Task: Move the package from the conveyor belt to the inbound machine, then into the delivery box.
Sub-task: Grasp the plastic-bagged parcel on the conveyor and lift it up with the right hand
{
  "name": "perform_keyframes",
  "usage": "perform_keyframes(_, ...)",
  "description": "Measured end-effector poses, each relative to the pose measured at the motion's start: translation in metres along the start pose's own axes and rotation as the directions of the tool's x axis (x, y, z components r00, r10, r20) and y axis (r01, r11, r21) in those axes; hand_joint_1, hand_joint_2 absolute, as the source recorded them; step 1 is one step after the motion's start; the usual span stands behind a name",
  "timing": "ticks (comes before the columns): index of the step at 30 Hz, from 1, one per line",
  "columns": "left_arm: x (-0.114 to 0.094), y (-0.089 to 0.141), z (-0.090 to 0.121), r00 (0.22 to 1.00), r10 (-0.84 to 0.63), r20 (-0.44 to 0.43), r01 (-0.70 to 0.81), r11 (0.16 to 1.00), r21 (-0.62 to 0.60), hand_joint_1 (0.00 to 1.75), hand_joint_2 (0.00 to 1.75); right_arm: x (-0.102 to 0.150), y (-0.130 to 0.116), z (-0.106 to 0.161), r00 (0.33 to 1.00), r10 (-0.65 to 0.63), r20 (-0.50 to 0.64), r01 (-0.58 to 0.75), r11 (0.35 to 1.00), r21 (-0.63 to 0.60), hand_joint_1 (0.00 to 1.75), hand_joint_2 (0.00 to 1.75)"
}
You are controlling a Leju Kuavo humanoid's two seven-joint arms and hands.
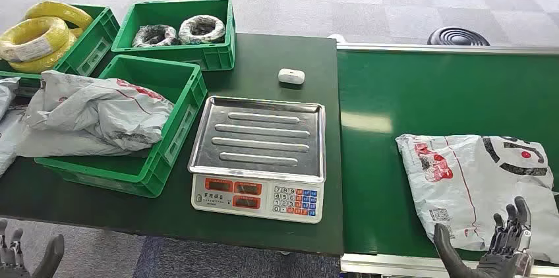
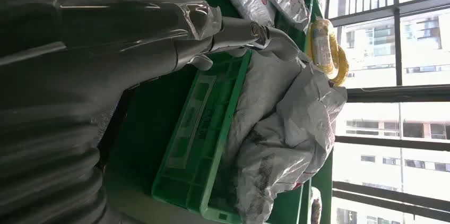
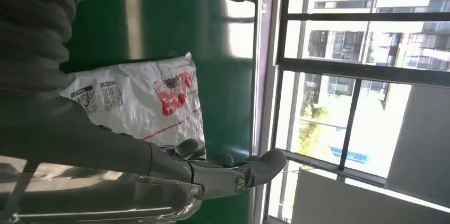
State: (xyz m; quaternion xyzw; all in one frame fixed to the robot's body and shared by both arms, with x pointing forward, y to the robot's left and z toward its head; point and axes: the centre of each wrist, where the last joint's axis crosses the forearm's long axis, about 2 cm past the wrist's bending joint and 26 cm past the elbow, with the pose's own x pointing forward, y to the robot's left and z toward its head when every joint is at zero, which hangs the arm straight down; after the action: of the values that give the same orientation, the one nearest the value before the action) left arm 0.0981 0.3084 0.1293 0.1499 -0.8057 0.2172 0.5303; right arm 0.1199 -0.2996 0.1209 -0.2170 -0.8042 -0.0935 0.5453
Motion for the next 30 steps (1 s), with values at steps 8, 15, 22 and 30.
perform_keyframes(8,0.006,-0.012,-0.010,0.997,-0.009,0.077,0.016,0.997,-0.080,0.00,1.75,-0.021,-0.038,-0.057,0.910,0.410,0.059,-0.409,0.912,-0.016,0.00,1.75)
perform_keyframes(15,0.008,-0.028,-0.027,0.991,0.047,0.124,-0.034,0.994,-0.102,0.00,1.75,-0.056,-0.101,-0.153,0.694,0.698,-0.179,-0.674,0.716,0.179,0.00,1.75)
perform_keyframes(22,0.010,-0.040,-0.034,0.987,0.076,0.143,-0.055,0.988,-0.148,0.00,1.75,-0.068,-0.130,-0.194,0.600,0.761,-0.248,-0.727,0.648,0.227,0.00,1.75)
perform_keyframes(30,0.007,-0.049,-0.042,0.983,0.103,0.151,-0.075,0.980,-0.184,0.00,1.75,-0.084,-0.138,-0.225,0.528,0.791,-0.308,-0.670,0.611,0.421,0.00,1.75)
